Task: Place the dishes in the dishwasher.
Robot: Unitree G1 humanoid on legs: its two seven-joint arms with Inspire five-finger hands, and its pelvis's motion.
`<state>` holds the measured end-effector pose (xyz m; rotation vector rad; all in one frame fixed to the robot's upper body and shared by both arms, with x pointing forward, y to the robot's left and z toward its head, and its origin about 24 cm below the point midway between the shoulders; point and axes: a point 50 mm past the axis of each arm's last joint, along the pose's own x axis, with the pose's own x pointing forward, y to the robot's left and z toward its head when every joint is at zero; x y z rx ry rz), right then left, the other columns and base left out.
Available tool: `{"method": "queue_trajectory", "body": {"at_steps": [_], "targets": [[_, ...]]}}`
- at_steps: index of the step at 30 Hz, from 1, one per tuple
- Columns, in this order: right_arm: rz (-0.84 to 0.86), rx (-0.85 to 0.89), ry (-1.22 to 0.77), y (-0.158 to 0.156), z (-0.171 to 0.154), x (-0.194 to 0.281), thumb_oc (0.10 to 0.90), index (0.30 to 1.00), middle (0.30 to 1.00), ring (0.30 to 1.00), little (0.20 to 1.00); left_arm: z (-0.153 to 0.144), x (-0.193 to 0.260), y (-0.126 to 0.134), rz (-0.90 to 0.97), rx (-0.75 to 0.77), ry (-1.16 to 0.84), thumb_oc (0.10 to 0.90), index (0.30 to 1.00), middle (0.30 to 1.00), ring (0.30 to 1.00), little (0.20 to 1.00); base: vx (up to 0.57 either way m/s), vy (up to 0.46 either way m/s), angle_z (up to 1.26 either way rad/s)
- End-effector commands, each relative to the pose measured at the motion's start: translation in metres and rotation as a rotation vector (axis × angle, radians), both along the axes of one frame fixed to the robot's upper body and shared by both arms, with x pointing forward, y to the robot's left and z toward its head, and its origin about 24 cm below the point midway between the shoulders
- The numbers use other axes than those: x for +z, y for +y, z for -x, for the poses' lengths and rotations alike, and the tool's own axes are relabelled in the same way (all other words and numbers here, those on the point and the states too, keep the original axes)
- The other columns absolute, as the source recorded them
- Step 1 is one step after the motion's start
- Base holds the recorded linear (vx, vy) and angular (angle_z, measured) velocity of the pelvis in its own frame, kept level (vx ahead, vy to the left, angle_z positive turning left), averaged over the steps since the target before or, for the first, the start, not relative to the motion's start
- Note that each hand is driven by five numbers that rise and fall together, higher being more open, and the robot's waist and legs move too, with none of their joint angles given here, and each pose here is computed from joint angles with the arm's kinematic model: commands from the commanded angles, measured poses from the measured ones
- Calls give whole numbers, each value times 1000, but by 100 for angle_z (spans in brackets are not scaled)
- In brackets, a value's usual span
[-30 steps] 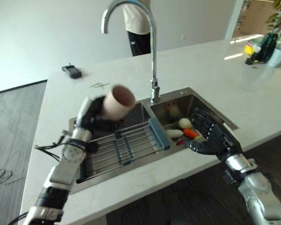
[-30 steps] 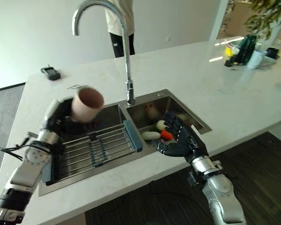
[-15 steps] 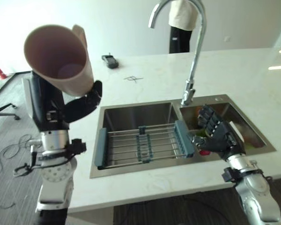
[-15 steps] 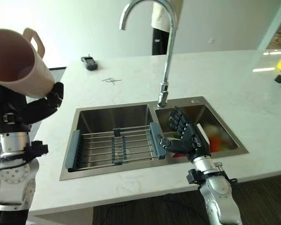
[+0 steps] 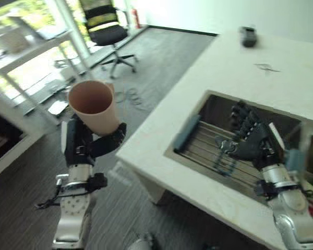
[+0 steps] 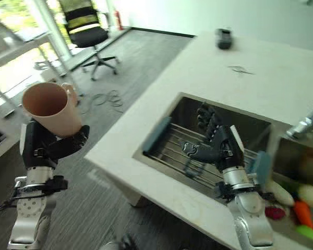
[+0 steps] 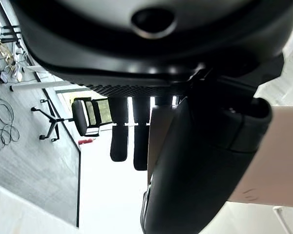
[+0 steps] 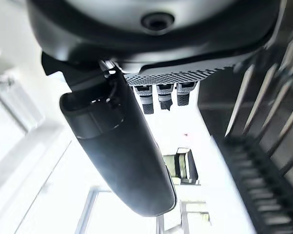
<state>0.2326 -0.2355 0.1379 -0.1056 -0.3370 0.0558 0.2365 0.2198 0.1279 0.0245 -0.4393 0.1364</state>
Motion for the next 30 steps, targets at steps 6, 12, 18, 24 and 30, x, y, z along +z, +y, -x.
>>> {"method": "queue_trajectory", "body": {"at_steps": [6, 12, 18, 24, 30], "targets": [[-97, 31, -326, 15, 10, 41, 800, 900, 900, 900, 900, 9, 49, 8, -60, -68, -261, 400, 300, 300, 300, 300, -193, 382, 120], [-146, -50, -315, 3, 17, 31, 800, 900, 900, 900, 900, -6, 51, -12, -87, -174, -242, 400, 300, 300, 300, 300, -20, 103, 129], [-138, 20, -315, 3, 12, 35, 800, 900, 900, 900, 900, -11, 49, -18, -55, -155, -230, 400, 300, 300, 300, 300, -14, -19, 199], [-129, 33, -325, 15, 8, 39, 800, 900, 900, 900, 900, -4, 50, -12, -47, -123, -234, 400, 300, 300, 300, 300, -7, -57, 10], [-131, 44, -323, 18, 6, 38, 800, 900, 900, 900, 900, 0, 50, -6, -50, -108, -237, 400, 300, 300, 300, 300, -2, -40, 12]]}}
